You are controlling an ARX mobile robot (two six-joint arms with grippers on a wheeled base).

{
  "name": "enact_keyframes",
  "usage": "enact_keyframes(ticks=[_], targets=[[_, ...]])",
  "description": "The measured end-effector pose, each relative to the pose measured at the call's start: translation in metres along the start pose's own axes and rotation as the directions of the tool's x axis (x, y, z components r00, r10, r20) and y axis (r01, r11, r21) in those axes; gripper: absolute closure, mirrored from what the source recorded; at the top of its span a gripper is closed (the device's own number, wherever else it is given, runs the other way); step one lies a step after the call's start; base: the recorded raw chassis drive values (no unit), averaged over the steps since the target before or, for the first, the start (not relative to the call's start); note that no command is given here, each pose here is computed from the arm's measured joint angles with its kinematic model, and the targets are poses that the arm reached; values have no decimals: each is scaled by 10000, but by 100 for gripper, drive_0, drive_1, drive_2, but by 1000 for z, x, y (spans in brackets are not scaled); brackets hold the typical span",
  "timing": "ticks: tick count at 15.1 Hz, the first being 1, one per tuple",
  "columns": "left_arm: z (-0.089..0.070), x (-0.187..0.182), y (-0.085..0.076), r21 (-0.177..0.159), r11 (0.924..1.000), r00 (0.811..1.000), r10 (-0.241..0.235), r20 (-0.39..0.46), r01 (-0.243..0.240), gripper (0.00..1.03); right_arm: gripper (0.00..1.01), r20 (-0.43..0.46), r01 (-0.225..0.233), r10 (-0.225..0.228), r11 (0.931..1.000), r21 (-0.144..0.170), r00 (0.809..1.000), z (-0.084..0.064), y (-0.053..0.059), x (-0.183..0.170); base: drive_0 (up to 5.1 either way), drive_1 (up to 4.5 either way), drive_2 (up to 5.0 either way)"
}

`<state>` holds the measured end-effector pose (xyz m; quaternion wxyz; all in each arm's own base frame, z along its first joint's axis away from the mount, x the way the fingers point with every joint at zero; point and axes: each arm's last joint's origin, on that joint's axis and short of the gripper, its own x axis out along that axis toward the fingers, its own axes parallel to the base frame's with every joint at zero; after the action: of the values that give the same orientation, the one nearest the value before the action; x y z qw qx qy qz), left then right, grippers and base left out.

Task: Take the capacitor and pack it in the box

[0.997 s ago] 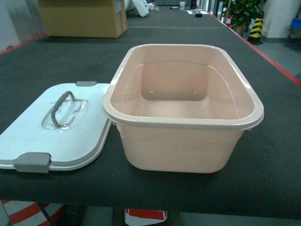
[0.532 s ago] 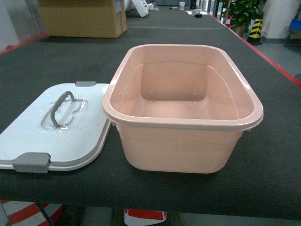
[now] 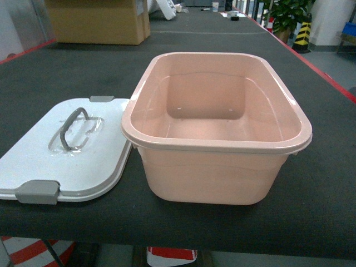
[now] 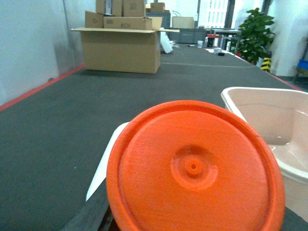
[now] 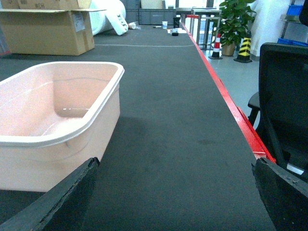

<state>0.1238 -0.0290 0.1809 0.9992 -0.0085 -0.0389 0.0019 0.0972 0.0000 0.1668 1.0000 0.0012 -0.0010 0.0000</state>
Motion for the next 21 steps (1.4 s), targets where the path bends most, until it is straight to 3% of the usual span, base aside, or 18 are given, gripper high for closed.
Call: enact_keyframes(ticks=[1, 3, 5, 6, 8, 9, 11, 12, 14, 15, 18, 19, 21], targets=[[9, 11, -9, -87, 9994, 9991, -327, 271, 329, 59, 3, 0, 4, -4, 10000, 0, 10000, 0, 0, 0, 0, 0, 0], [43, 52, -37, -499, 9923, 9849, -1054, 1374, 1131, 59, 3, 4, 4, -4, 10000, 0, 10000, 0, 0, 0, 0, 0, 0], [54, 91, -73, -594, 9805, 9716, -1761, 1579, 1873, 59, 3, 0, 0, 0, 10000, 0, 10000, 0, 0, 0, 0, 0, 0], [48, 115, -100, -472, 9697, 9662, -2336, 1092, 2398, 59, 3, 4, 0, 0, 10000, 0, 10000, 0, 0, 0, 0, 0, 0], [32, 158, -146, -191, 9553, 9550, -2940, 398, 2949, 59, 3, 0, 0, 0, 10000, 0, 10000, 0, 0, 0, 0, 0, 0], [22, 175, -161, -98, 9496, 9496, -3133, 140, 3134, 59, 3, 0, 4, -4, 10000, 0, 10000, 0, 0, 0, 0, 0, 0], [-1, 199, -179, 62, 9465, 9461, -3223, -315, 3227, 38, 3, 0, 0, 0, 10000, 0, 10000, 0, 0, 0, 0, 0, 0], [-8, 200, -180, 152, 9467, 9458, -3206, -517, 3217, 27, 3, 0, 4, -4, 10000, 0, 10000, 0, 0, 0, 0, 0, 0], [0, 199, -166, 114, 9530, 9526, -3024, -319, 3029, 3, 3, 0, 4, -4, 10000, 0, 10000, 0, 0, 0, 0, 0, 0], [8, 196, -151, 86, 9576, 9576, -2880, -125, 2881, 5, 3, 0, 0, 0, 10000, 0, 10000, 0, 0, 0, 0, 0, 0], [27, 191, -71, 194, 9888, 9882, -1487, 379, 1481, 5, 3, 0, 0, 0, 10000, 0, 10000, 0, 0, 0, 0, 0, 0], [23, 191, -40, 289, 9958, 9955, -877, 356, 867, 5, 3, 4, 0, 0, 10000, 0, 10000, 0, 0, 0, 0, 0, 0], [-9, 200, 1, 614, 9980, 9994, -106, -341, 126, 5, 3, 0, 0, 0, 10000, 0, 10000, 0, 0, 0, 0, 0, 0]])
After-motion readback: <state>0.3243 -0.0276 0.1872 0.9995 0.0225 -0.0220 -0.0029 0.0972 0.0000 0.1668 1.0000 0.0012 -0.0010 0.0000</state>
